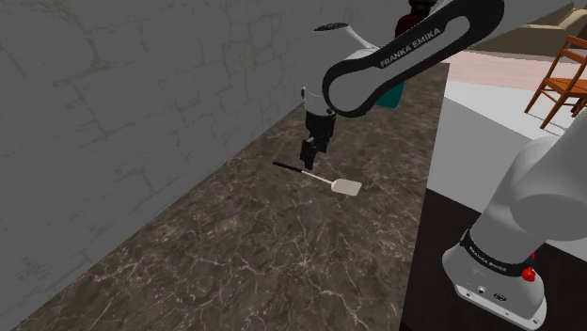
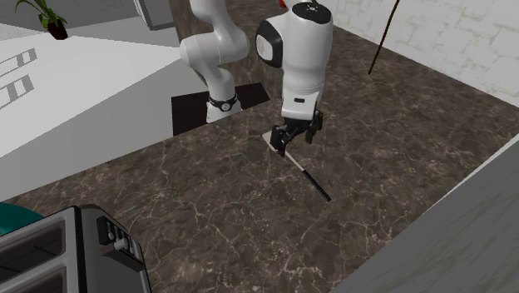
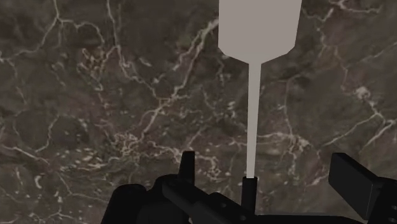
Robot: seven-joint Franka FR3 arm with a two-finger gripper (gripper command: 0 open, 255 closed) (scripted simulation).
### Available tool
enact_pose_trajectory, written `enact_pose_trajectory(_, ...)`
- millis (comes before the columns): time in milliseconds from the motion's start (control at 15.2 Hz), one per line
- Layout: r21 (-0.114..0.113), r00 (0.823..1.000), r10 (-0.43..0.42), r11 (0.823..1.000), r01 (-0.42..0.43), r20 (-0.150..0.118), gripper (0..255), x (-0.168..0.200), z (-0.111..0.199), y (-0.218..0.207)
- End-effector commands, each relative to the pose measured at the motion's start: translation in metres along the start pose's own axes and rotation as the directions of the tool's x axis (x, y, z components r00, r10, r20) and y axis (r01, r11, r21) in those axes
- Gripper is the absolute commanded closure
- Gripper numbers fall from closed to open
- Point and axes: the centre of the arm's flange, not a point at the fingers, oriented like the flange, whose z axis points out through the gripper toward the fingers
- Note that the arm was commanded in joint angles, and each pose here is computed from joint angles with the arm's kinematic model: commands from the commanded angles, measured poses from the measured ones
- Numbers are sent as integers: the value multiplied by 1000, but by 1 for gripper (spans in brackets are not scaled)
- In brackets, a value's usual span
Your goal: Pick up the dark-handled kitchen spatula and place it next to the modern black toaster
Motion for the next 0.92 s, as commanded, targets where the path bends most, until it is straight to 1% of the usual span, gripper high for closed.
enact_pose_trajectory(0,4,1000,-4,1000,4,-2,0,6,15,-4)
enact_pose_trajectory(462,4,1000,-4,1000,4,-2,0,6,50,-4)
enact_pose_trajectory(858,4,1000,-4,1000,4,-2,0,6,50,-4)
